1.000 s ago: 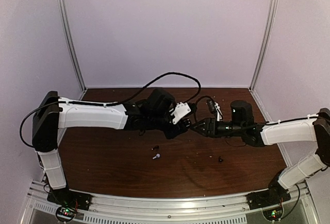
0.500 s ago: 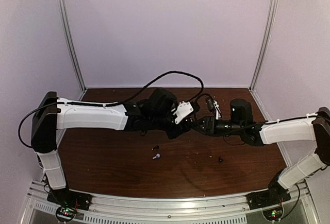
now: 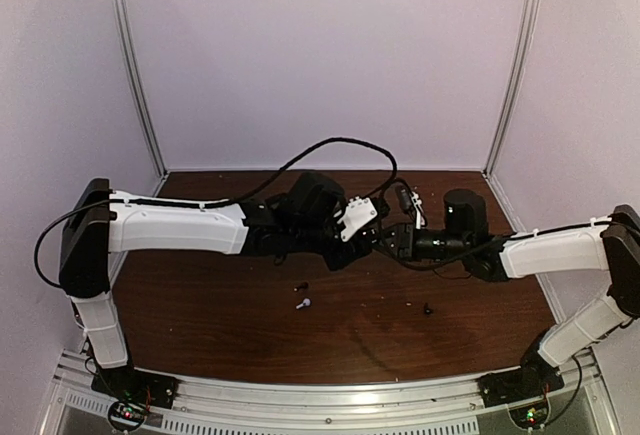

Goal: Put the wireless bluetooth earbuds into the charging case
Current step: Pass from the left arm to the right

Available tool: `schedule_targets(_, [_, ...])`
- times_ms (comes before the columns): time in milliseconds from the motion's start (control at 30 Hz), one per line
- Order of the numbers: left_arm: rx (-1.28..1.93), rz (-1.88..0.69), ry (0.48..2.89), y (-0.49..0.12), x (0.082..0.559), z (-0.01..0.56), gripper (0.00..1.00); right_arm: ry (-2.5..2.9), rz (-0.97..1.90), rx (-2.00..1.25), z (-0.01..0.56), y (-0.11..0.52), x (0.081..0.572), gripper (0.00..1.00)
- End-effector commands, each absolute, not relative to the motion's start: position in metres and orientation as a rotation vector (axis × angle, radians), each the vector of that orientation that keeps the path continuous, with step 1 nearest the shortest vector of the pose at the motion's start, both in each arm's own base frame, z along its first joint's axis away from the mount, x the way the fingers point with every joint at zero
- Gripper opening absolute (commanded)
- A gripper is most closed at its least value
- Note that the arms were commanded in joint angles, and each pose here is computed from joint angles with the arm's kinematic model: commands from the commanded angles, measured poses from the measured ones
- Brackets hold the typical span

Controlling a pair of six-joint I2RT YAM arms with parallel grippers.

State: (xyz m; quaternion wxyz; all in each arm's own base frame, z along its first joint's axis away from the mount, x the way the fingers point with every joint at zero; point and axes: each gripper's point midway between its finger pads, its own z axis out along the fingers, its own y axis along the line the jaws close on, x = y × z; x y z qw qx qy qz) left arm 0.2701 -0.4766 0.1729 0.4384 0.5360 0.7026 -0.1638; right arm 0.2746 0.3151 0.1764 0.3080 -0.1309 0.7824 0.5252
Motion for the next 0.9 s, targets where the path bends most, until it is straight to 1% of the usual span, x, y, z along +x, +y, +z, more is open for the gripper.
schedule_targets(0, [1.267, -0.457, 1.628, -0.488, 0.269, 0.222, 0.20, 2.028, 1.410, -0.381, 0.189, 0.322, 0.276, 0.27])
schedule_targets(33, [1.266, -0.458, 1.630, -0.488, 0.269, 0.222, 0.21, 2.025, 1.413, -0.386, 0.190, 0.322, 0.275, 0.24])
schedule_targets(100, [1.257, -0.462, 1.641, -0.487, 0.269, 0.222, 0.26, 2.023, 1.408, -0.394, 0.190, 0.321, 0.275, 0.18])
schedule_targets(233, [1.253, -0.479, 1.671, -0.482, 0.265, 0.224, 0.42, 2.009, 1.409, -0.412, 0.195, 0.321, 0.273, 0.09])
schedule_targets(400, [1.214, -0.527, 1.695, -0.466, 0.260, 0.233, 0.59, 1.980, 1.410, -0.433, 0.204, 0.318, 0.268, 0.07])
schedule_targets(467, [1.208, -0.578, 1.695, -0.458, 0.255, 0.240, 0.69, 1.968, 1.404, -0.449, 0.209, 0.317, 0.265, 0.07])
schedule_targets(533, [1.199, -0.619, 1.695, -0.450, 0.251, 0.246, 0.74, 1.954, 1.400, -0.467, 0.214, 0.315, 0.262, 0.06])
schedule_targets(633, [1.196, -0.659, 1.689, -0.441, 0.244, 0.253, 0.76, 1.914, 1.403, -0.503, 0.224, 0.313, 0.256, 0.04])
schedule_targets(733, [1.196, -0.738, 1.695, -0.434, 0.234, 0.258, 0.76, 1.856, 1.410, -0.558, 0.238, 0.311, 0.247, 0.03])
schedule_targets(800, [1.213, -0.815, 1.685, -0.433, 0.224, 0.262, 0.74, 1.805, 1.421, -0.605, 0.250, 0.310, 0.240, 0.02])
schedule_targets(867, [1.232, -0.918, 1.651, -0.434, 0.212, 0.273, 0.70, 1.752, 1.429, -0.650, 0.262, 0.309, 0.232, 0.02])
